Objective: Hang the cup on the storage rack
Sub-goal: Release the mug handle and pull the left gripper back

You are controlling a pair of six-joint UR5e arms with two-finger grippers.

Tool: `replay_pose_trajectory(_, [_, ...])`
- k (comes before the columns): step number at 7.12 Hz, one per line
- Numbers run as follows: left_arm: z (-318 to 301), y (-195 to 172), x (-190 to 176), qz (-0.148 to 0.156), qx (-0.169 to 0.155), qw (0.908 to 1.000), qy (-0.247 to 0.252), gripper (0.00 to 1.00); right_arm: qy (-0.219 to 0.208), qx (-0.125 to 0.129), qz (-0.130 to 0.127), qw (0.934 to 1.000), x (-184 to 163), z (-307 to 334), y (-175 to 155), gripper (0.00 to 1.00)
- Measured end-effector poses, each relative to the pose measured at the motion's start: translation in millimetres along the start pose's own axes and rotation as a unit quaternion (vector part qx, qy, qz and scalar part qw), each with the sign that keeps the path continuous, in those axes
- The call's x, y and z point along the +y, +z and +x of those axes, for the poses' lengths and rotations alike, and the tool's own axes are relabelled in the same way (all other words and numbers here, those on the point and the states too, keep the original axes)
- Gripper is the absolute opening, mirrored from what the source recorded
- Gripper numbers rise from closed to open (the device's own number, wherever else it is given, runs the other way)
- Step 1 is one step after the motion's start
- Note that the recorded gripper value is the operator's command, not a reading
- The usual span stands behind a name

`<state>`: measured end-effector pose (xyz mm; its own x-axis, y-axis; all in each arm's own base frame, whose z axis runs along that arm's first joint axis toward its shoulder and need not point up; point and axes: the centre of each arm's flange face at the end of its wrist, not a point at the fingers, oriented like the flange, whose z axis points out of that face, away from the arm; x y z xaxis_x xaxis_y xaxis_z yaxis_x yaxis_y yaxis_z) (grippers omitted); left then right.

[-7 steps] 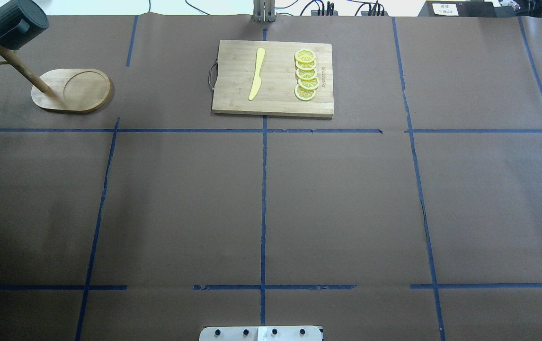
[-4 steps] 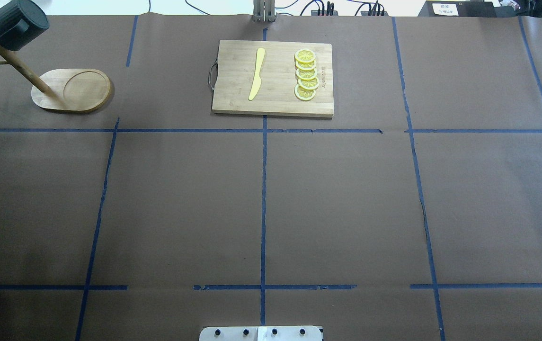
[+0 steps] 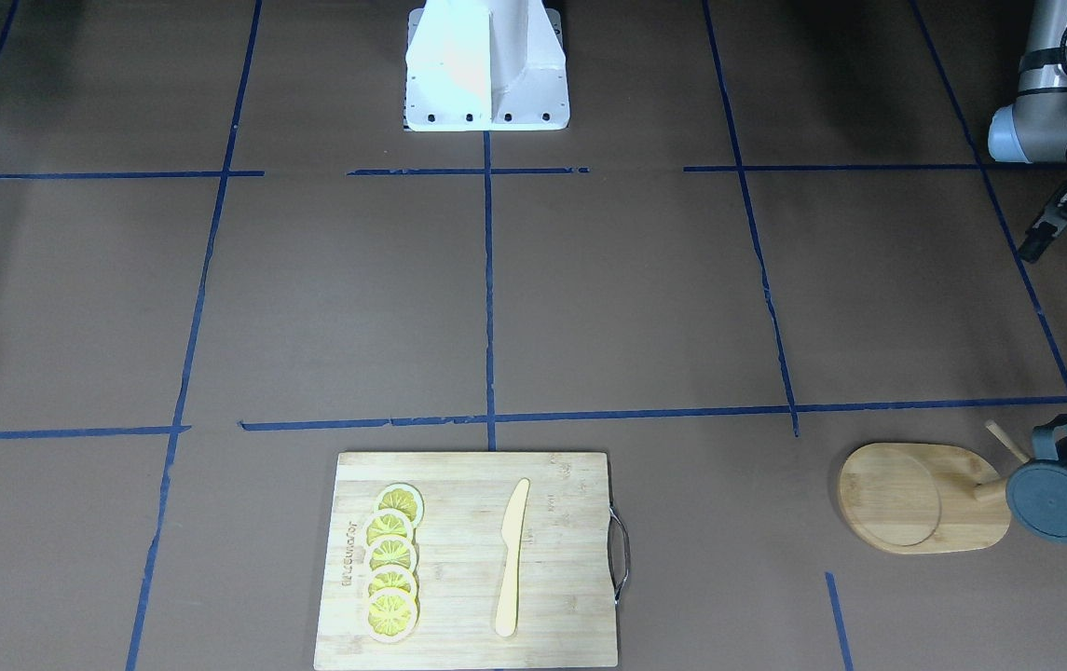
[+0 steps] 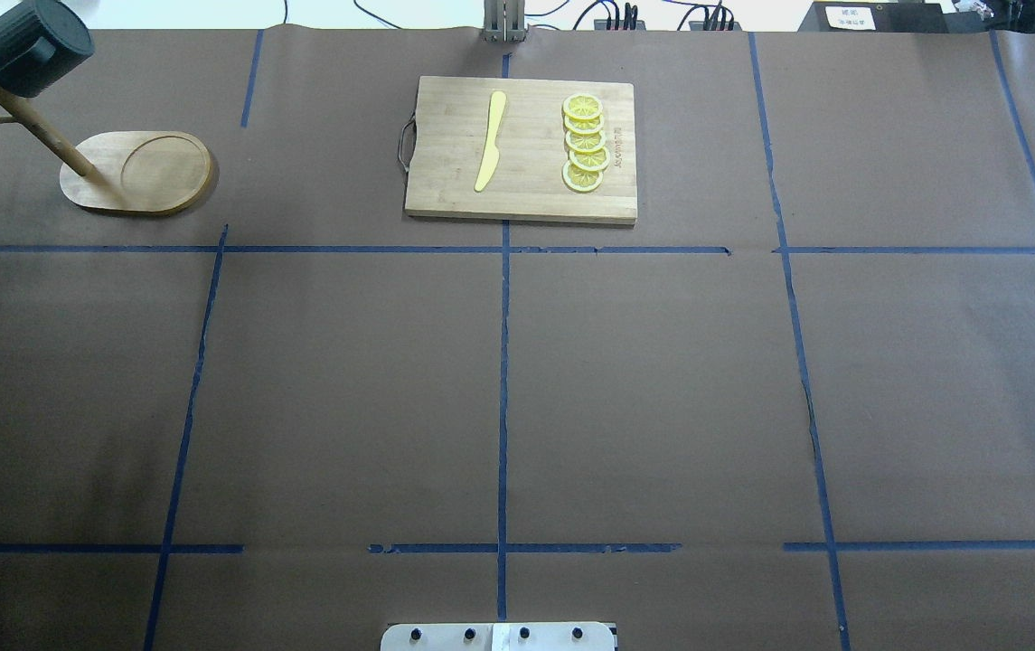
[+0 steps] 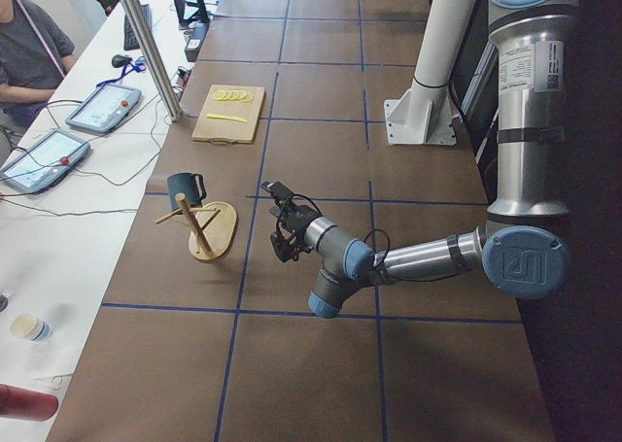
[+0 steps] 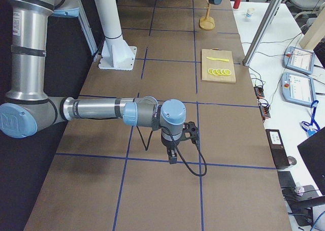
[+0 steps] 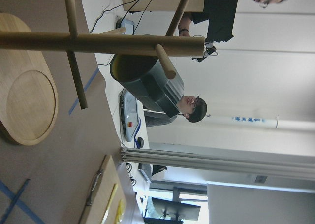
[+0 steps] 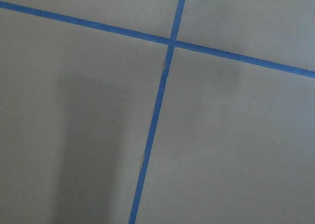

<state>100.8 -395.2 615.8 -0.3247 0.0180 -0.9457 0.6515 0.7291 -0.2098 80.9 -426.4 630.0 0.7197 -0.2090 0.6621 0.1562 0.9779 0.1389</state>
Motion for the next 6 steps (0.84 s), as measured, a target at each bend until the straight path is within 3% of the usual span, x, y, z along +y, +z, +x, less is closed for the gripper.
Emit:
replay_pose_trajectory(1, [-12.4,-0.2,0.7,-0.014,-0.044,0.9933,0.106,1.00,0.001,0.000,-0.001,1.0000,0.4,0.5,0.7,1.00])
replay_pose_trajectory(2, [-23.3,0.8,-1.6,-0.024,-0.082,0.9771,0.195,1.00,0.001,0.000,-0.001,1.0000,0.7,1.1,1.4,1.00])
replay_pose_trajectory(3, [-33.8,4.4,-6.5,-0.034,-0.124,0.9520,0.278,1.00,0.002,-0.001,-0.002,1.0000,1.1,2.0,2.4,1.00])
replay_pose_trajectory(4, [-44.7,6.5,-17.3,-0.047,-0.174,0.9167,0.356,1.00,0.003,-0.001,-0.003,1.0000,1.5,2.7,3.3,1.00])
replay_pose_trajectory(6, [-60.7,0.4,-46.9,-0.080,-0.260,0.8332,0.481,1.00,0.004,-0.001,-0.004,1.0000,1.9,3.3,4.0,1.00])
